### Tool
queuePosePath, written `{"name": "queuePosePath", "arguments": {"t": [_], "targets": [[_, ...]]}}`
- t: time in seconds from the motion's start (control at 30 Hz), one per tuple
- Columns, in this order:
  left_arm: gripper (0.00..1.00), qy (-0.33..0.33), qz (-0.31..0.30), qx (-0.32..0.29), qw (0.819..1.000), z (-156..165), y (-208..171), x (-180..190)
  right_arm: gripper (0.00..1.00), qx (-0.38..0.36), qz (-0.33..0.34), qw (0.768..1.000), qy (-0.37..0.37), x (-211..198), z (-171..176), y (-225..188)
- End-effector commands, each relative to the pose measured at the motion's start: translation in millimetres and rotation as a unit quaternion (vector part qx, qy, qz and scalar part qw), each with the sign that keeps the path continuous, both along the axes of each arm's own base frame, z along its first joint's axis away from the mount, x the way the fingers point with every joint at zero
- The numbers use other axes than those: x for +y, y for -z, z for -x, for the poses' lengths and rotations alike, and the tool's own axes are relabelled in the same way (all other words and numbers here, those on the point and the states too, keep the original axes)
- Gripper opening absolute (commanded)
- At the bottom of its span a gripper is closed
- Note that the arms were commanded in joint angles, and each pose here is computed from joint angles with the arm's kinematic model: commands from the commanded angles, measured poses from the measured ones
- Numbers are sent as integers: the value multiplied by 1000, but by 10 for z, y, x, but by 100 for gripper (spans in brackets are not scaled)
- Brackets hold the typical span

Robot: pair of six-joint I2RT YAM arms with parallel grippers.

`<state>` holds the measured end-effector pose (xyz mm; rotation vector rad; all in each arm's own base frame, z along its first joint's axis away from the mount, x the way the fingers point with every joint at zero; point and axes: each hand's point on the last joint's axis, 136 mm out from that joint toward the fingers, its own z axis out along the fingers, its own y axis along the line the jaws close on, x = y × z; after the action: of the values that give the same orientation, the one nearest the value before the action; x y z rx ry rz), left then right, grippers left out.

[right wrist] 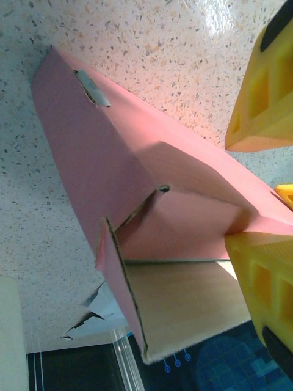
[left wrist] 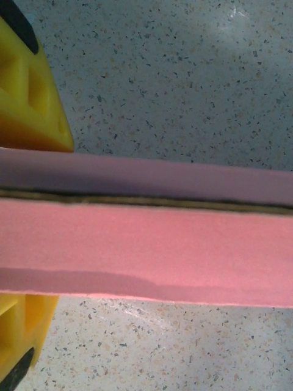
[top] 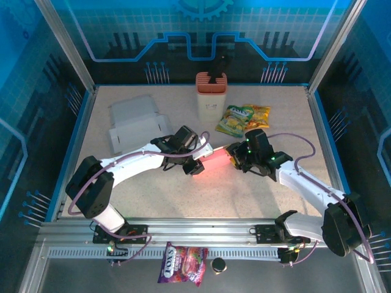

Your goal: Fold the paper box

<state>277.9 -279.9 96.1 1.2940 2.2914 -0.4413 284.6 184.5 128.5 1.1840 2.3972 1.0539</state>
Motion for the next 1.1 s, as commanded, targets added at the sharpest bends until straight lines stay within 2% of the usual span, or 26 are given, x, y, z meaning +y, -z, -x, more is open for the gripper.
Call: {"name": "queuePosePath", "arguments": {"t": [0.0,0.2,0.37,0.47,0.57,0.63,0.7,0.87,1.07], "targets": [[44,0,-3,-4,1000,-34,-62,-29,35,65,45,997,10,-120,232,296],[45,2,-4,-3,1000,-37,-63,-33,28,101,70,992,10,-152,316,343],[43,6,-3,-2,1000,-32,-67,-42,24,103,68,992,0,-90,302,283],[41,12,-2,1,1000,-5,-68,-43,27,77,76,994,-27,-52,245,122],[39,23,-2,2,1000,39,-73,-34,37,2,105,990,-96,-41,134,-239],[38,32,0,3,999,71,-86,-30,41,-69,140,976,-154,-83,84,-518],[38,42,1,4,999,110,-98,-28,43,-146,173,949,-221,-138,71,-774],[38,61,-3,9,998,206,-115,22,44,-259,206,887,-321,-393,87,-1024],[38,79,-8,6,997,320,-112,100,40,-237,244,854,-394,-621,148,-752]]}}
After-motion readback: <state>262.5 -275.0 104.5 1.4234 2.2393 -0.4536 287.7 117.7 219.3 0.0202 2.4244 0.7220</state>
